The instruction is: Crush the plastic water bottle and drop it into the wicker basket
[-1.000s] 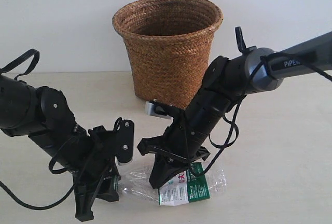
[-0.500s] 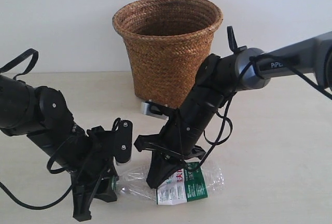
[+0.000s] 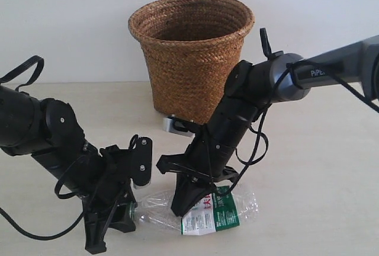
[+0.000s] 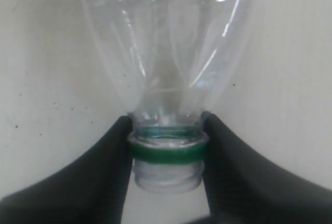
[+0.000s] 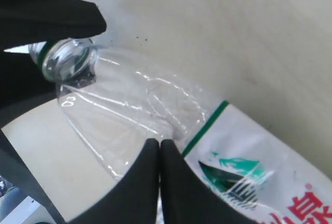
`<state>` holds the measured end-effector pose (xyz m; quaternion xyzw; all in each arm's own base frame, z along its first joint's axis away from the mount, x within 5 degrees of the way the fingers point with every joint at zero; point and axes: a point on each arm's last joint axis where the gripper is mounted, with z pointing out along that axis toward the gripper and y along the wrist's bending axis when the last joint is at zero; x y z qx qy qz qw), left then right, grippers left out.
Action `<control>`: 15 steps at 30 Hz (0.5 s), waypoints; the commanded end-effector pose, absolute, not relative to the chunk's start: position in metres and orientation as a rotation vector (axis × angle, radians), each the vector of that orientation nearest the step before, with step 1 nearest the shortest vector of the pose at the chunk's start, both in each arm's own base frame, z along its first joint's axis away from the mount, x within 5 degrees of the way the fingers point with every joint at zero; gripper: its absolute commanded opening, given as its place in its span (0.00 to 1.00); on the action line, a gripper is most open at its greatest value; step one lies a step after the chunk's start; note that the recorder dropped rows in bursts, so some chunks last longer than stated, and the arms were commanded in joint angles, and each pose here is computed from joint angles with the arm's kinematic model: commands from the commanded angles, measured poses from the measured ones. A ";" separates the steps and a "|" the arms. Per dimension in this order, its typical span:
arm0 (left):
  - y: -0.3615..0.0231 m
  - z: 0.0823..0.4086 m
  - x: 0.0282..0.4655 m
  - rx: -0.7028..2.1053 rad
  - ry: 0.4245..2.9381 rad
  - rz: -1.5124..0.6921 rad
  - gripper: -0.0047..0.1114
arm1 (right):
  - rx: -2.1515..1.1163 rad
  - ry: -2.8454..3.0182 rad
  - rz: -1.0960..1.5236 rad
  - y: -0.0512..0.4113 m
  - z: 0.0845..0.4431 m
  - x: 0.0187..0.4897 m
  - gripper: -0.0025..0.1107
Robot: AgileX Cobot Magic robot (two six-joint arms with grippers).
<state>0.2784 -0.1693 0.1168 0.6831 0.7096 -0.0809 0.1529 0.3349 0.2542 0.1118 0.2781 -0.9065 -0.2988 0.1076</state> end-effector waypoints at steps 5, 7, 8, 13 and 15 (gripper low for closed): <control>-0.172 0.118 0.278 1.918 2.059 -0.247 0.08 | 0.833 -2.697 -0.713 0.245 0.072 0.336 0.02; -0.172 0.118 0.278 1.918 2.059 -0.247 0.08 | 0.840 -2.693 -0.715 0.244 0.075 0.335 0.02; -0.172 0.118 0.278 1.918 2.059 -0.247 0.08 | 0.859 -2.694 -0.726 0.245 0.081 0.335 0.02; -0.172 0.118 0.278 1.916 2.063 -0.251 0.08 | 0.981 -2.734 -0.800 0.245 0.136 0.334 0.02; -0.172 0.118 0.278 1.916 2.063 -0.251 0.08 | 1.030 -2.748 -0.840 0.245 0.161 0.330 0.02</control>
